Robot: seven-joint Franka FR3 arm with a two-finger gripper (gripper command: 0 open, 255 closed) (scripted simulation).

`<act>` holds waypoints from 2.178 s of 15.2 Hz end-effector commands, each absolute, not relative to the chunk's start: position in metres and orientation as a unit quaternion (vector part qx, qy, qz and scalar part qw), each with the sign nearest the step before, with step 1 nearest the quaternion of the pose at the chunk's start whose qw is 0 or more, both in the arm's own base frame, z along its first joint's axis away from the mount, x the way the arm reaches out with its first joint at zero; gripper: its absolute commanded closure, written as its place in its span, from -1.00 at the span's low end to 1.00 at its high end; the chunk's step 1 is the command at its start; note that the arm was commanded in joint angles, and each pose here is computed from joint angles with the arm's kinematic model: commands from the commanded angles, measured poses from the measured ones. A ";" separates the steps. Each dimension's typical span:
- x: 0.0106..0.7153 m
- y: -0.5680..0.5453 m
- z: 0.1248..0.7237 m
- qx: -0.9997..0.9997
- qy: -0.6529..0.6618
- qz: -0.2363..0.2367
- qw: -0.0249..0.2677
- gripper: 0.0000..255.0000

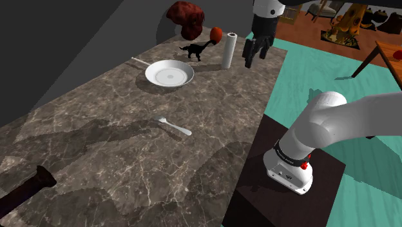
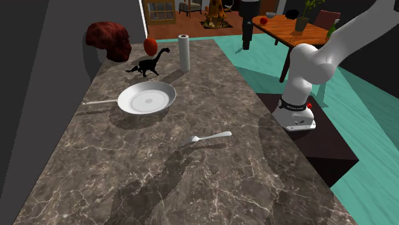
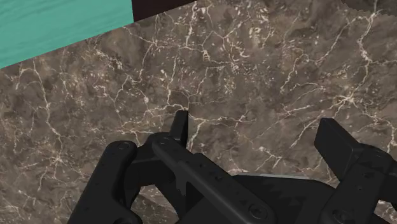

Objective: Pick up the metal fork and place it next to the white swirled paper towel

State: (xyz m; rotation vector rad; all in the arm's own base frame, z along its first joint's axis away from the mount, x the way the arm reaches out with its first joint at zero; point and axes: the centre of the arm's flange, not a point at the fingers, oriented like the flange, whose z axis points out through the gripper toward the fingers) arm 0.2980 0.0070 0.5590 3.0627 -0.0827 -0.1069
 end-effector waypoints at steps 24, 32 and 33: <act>0.411 0.233 0.395 0.995 0.076 -0.056 0.016 -1.00; 0.432 0.302 0.344 0.992 0.106 -0.062 0.009 -1.00; 0.432 0.302 0.339 0.992 0.106 -0.062 0.009 -1.00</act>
